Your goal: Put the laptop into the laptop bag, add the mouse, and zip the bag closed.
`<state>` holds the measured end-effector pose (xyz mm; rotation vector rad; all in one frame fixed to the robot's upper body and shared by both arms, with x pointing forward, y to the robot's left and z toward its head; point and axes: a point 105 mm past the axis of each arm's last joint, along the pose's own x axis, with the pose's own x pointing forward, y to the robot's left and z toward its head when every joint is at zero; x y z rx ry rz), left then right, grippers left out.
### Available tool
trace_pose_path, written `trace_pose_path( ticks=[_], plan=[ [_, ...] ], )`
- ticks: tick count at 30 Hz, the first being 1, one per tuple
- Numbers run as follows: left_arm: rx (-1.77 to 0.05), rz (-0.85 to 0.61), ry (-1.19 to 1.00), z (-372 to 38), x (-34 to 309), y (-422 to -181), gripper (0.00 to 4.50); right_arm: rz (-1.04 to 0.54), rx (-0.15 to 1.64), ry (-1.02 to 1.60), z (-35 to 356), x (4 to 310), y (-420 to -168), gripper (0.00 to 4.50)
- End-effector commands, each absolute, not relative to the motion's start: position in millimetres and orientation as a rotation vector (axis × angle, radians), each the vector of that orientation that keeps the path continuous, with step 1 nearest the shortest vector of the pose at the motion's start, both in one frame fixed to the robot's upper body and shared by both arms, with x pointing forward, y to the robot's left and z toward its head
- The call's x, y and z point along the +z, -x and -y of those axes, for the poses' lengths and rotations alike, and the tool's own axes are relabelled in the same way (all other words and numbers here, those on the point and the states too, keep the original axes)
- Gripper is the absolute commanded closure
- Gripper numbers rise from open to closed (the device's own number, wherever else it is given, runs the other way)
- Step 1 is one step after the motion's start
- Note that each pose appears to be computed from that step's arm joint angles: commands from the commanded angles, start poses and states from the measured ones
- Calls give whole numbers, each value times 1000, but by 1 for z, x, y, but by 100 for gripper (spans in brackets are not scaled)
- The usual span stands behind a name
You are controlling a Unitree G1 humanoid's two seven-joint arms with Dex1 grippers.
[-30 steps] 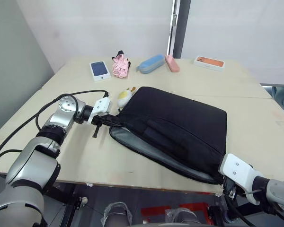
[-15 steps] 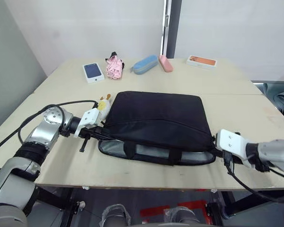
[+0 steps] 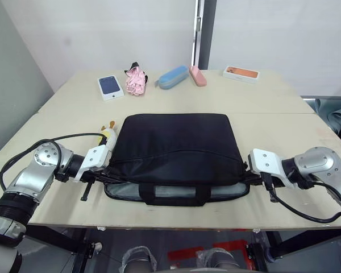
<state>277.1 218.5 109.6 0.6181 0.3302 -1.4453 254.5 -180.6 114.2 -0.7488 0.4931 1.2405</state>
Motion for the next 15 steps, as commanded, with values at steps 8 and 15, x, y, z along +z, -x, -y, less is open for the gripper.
trace_pose_path(
  ticks=[8,15],
  plan=[
    [-1388,-369,-655,-236,106,-293,450,-528,1183,785,194,121,-251,448],
    [-1437,-231,-527,-207,124,-297,450,-488,1047,854,212,123,-279,448]
  ],
)
